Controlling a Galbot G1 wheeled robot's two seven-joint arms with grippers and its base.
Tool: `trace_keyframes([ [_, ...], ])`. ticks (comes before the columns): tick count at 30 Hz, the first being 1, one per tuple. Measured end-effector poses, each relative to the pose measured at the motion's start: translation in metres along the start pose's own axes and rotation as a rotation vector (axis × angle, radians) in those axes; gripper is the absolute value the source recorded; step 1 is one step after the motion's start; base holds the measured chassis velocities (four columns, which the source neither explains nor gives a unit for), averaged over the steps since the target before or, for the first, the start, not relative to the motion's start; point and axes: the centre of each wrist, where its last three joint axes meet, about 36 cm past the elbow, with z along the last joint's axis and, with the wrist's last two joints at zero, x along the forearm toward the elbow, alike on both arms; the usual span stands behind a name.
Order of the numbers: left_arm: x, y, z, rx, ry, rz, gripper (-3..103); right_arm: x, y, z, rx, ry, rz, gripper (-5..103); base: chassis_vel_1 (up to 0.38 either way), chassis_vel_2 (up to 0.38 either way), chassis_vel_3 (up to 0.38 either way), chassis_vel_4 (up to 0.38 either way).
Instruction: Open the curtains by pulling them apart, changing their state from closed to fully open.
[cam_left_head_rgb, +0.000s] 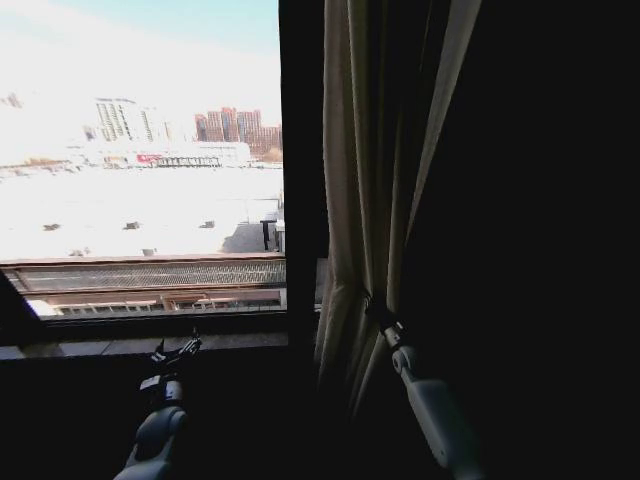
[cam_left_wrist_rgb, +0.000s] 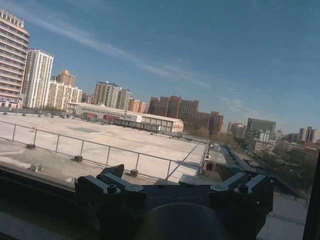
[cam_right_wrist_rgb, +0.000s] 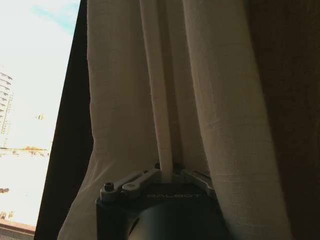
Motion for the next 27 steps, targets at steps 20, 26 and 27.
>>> trace_keyframes([
  [20,0.0,0.0002,-0.0001,0.0,0.0,0.0,100,0.0047,-0.0013,0.0007,0.076,0.006,-0.014,0,-0.01,-0.022,0.01,0.004],
  [26,-0.0001,0.0002,-0.0001,0.0,0.0,0.0,100,0.0003,-0.0027,-0.0002,0.116,0.039,0.006,0,0.0,0.0,0.0,0.0],
  [27,-0.0001,0.0002,-0.0001,0.0,0.0,0.0,100,-0.0025,-0.0037,-0.0005,0.115,0.056,0.045,0,0.0,0.0,0.0,0.0],
])
